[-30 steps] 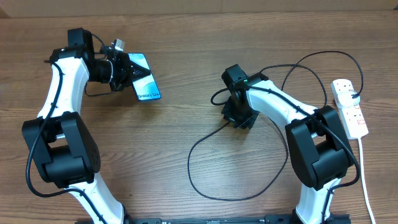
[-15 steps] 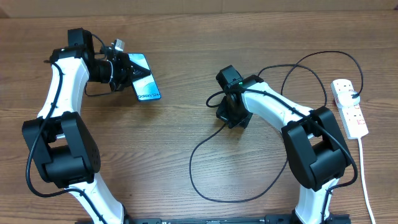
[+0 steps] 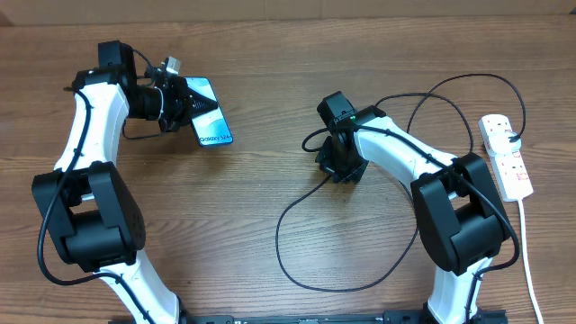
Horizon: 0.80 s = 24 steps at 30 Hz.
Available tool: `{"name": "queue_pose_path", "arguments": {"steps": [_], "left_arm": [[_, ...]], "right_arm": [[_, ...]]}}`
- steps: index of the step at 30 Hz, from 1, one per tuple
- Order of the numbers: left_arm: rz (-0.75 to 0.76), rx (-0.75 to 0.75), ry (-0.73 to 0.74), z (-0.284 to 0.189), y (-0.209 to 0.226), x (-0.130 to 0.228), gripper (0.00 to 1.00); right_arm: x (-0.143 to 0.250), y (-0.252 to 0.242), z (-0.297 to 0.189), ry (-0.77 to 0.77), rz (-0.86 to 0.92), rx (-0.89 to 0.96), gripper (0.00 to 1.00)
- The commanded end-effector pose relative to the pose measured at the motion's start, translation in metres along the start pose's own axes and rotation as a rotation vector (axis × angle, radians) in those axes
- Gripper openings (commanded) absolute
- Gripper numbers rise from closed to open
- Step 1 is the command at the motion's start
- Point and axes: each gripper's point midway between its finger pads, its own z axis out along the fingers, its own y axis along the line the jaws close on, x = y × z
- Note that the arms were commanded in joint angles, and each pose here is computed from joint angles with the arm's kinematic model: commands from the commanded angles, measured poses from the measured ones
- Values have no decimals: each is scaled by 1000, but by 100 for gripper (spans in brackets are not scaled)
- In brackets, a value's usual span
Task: Plug charger to phone and switch on socket
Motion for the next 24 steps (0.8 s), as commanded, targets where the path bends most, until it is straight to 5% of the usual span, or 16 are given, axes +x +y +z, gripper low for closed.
{"name": "queue_pose_path", "arguments": {"steps": [1, 4, 9, 13, 19, 24], "left_arm": [[45, 29, -21, -11, -22, 2, 4], [45, 29, -21, -11, -22, 2, 4], [63, 63, -11, -11, -28, 4, 4], [91, 207, 19, -16, -51, 10, 4], [244, 563, 52, -43, -103, 22, 4], [295, 683, 61, -55, -120, 28, 4]], "right_arm": [[-4, -6, 7, -7, 3, 32, 24], [-4, -6, 7, -8, 3, 32, 6], [-3, 12, 7, 11, -100, -52, 4], [25, 56, -15, 166, -345, -346, 4], [76, 106, -112, 222, -846, -901, 4], [105, 111, -167, 243, -1027, -1174, 4]]}}
